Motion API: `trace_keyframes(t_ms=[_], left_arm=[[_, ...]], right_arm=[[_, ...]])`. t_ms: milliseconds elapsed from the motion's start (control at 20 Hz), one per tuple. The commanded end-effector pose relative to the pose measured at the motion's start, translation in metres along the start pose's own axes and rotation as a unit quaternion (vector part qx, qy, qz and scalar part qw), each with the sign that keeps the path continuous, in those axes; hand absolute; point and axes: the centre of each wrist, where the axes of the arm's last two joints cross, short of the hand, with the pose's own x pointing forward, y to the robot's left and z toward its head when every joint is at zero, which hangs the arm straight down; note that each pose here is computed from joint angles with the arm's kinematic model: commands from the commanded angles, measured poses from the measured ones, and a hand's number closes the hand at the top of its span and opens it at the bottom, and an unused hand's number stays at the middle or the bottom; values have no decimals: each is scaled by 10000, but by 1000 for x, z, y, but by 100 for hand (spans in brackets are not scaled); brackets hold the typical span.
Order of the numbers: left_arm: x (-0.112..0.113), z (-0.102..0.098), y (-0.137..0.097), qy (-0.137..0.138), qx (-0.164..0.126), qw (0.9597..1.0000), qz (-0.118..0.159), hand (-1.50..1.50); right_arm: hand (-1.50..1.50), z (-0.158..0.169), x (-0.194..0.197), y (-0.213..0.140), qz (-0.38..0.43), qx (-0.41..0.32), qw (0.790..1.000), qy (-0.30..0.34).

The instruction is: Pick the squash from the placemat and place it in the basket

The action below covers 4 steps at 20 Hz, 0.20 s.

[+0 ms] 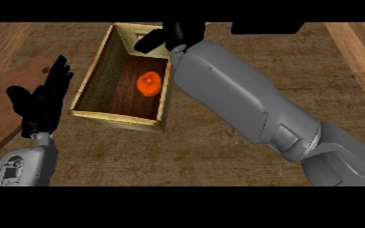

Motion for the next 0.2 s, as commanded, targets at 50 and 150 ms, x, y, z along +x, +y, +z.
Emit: trace_keyframes(t_ms=[50,150], left_arm=[[-6,15,16,114,39,9999,-7,0],[-16,14,3,3,14,10000,-43,0]], right_arm=[[-150,17,-39,-12,-544,110,9984,59],[-150,11,-36,-43,-527,-8,9984,-197]])
